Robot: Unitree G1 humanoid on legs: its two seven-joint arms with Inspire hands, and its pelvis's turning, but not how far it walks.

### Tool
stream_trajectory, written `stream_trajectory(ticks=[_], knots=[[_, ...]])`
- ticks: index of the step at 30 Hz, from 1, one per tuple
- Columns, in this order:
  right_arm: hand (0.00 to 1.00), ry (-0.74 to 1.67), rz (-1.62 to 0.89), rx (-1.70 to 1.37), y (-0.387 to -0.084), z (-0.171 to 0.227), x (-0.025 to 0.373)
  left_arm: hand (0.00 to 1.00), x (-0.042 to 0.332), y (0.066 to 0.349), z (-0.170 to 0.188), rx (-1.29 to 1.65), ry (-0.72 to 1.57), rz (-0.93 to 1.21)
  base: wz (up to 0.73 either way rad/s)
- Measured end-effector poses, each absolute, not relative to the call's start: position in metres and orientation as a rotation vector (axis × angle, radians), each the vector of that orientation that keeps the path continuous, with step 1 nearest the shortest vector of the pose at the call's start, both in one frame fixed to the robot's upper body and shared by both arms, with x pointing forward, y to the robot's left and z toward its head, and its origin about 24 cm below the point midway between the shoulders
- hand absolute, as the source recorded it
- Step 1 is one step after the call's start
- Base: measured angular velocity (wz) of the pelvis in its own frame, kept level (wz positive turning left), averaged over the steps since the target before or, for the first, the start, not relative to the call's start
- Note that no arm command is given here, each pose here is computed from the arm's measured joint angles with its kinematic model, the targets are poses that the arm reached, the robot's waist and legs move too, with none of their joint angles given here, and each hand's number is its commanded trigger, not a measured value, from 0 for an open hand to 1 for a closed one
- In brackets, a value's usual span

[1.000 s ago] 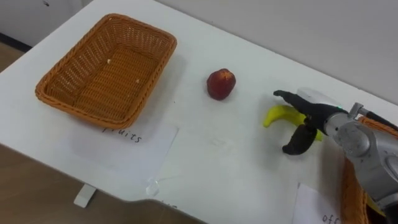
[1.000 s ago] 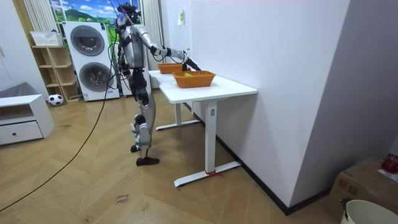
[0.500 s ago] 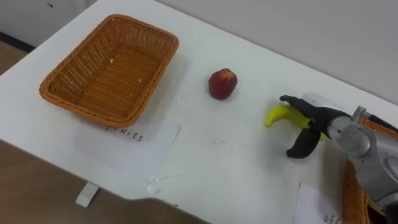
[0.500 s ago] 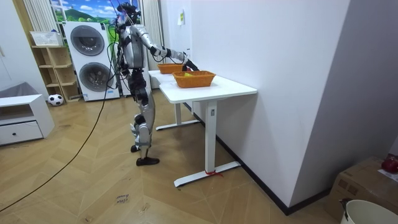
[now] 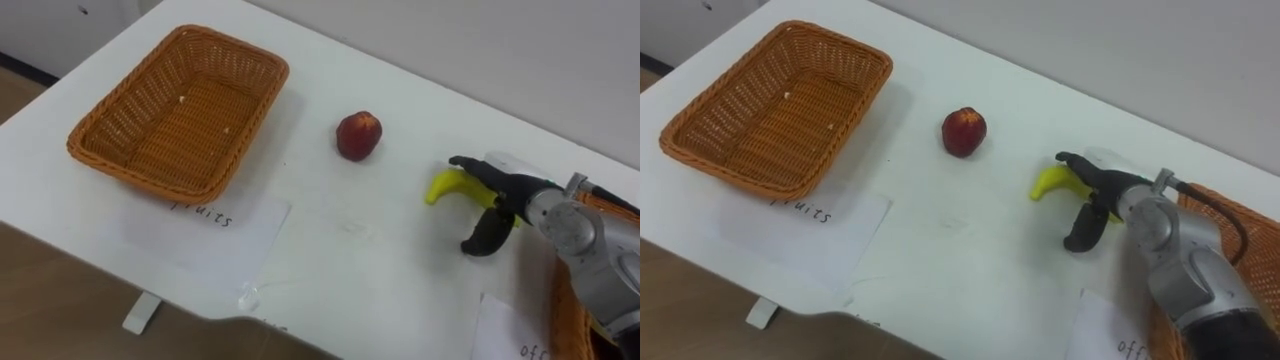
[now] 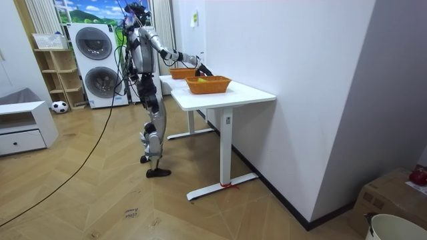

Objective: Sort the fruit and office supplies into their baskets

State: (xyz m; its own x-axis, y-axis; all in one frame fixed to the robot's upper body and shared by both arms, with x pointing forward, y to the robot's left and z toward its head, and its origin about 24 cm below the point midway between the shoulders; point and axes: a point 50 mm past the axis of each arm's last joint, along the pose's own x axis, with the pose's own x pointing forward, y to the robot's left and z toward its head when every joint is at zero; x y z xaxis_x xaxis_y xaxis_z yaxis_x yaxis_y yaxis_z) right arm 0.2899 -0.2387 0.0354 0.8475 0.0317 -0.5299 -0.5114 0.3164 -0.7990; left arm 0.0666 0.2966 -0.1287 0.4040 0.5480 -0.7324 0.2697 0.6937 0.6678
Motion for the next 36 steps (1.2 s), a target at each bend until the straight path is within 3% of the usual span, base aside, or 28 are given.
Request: stream_trajectory(ticks=[12,14,15,18,36], knots=[[0.0,0.5,0.428,-1.172,-0.2374,0.0325,0.2882,0.0,0.0688,0.3011,-0.126,0.858,1.168,0.194,0.0],[0.3,0.502,0.434,-1.165,-0.2371,0.0323,0.2881,0.0,0.0693,0.3008,-0.1258,0.858,1.165,0.193,0.0],[0.59,0.502,0.436,-1.159,-0.2369,0.0322,0.288,0.0,0.0697,0.3008,-0.1257,0.858,1.163,0.193,0.0],[1.0,0.506,0.444,-1.154,-0.2367,0.0318,0.2877,0.0,0.0716,0.3004,-0.1248,0.859,1.152,0.193,0.0],[1.0,0.497,0.444,-1.154,-0.2348,0.0339,0.29,0.0,0.0737,0.2975,-0.1246,0.867,1.138,0.176,0.0]])
